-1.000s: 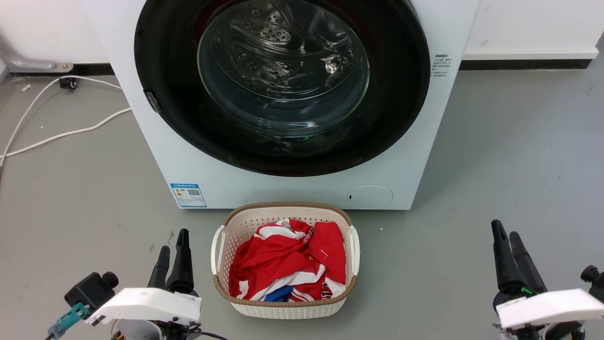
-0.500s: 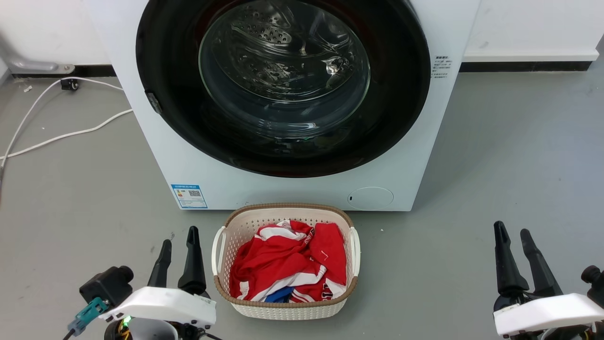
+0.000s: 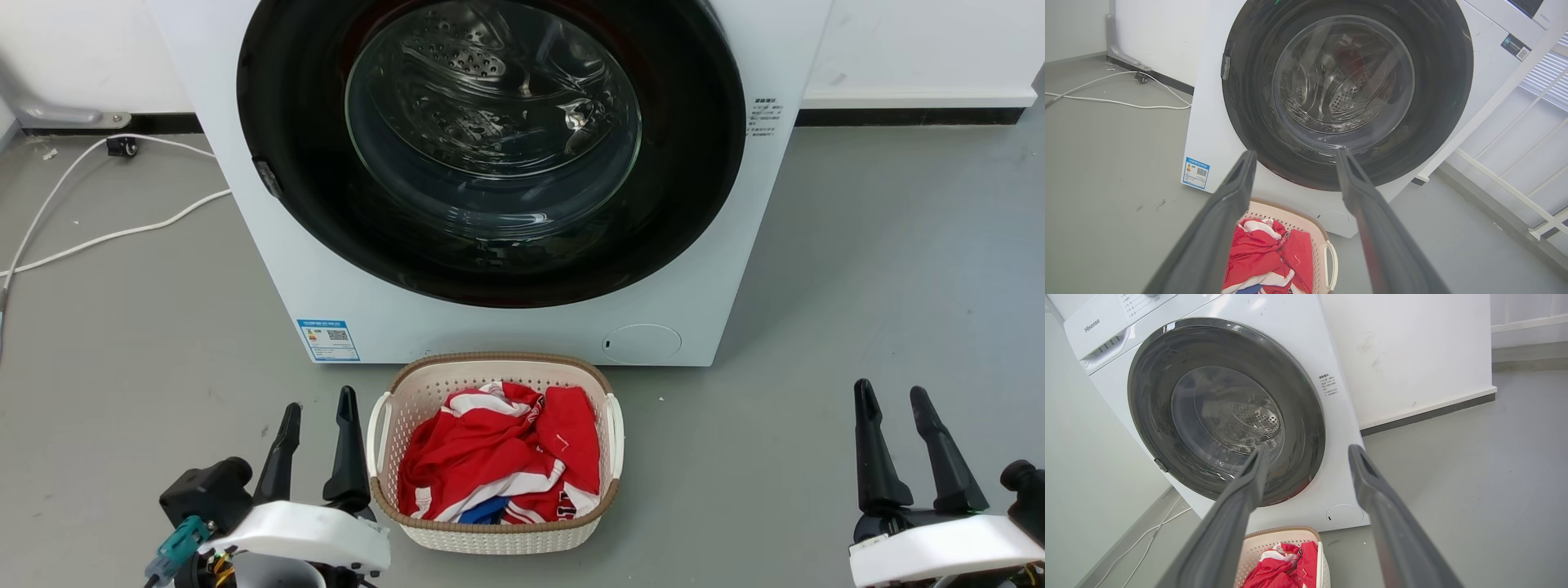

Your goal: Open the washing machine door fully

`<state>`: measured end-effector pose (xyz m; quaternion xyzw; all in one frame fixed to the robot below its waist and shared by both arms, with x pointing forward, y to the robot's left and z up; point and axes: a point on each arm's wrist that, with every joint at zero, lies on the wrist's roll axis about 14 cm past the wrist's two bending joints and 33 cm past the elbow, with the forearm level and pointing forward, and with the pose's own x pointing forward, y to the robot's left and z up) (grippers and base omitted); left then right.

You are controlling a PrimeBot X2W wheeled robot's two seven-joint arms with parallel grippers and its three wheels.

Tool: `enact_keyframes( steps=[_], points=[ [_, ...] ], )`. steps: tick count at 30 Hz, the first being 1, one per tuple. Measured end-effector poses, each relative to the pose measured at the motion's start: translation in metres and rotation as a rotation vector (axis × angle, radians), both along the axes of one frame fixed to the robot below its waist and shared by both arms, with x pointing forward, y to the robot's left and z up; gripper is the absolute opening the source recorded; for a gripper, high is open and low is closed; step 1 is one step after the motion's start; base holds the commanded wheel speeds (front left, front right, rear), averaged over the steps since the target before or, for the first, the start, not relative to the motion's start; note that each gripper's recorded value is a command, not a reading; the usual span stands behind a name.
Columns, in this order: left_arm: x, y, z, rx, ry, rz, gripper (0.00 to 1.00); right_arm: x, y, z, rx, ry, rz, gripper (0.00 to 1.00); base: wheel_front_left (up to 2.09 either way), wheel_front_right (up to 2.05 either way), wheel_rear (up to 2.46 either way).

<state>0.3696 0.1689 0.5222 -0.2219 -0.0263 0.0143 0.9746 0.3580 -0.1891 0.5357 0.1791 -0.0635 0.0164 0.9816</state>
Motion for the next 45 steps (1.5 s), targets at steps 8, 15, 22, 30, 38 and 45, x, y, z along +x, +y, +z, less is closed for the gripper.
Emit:
enact_keyframes(
  steps=[8, 15, 22, 30, 38, 45],
  points=[
    [-0.002, -0.003, 0.001, 0.081, -0.016, -0.003, 1.00, -0.003, 0.002, 0.005, -0.083, -0.023, 0.000, 1.00, 0.00, 0.00, 0.00],
    [-0.005, -0.003, 0.001, 0.140, -0.023, 0.002, 1.00, -0.005, 0.003, 0.007, -0.141, -0.038, -0.002, 1.00, 0.00, 0.00, 0.00],
    [-0.005, -0.005, 0.002, 0.194, -0.037, -0.002, 1.00, -0.006, 0.002, 0.009, -0.174, -0.050, -0.007, 1.00, 0.00, 0.00, 0.00],
    [-0.007, -0.009, 0.004, 0.250, -0.056, -0.011, 1.00, -0.008, 0.004, 0.010, -0.229, -0.061, -0.004, 1.00, 0.00, 0.00, 0.00],
    [-0.009, -0.012, 0.004, 0.294, -0.069, -0.015, 1.00, -0.010, 0.006, 0.012, -0.266, -0.078, -0.003, 1.00, 0.00, 0.00, 0.00],
    [-0.010, -0.014, 0.003, 0.334, -0.075, -0.018, 1.00, -0.012, 0.008, 0.011, -0.300, -0.084, 0.001, 1.00, 0.00, 0.00, 0.00]
  ],
)
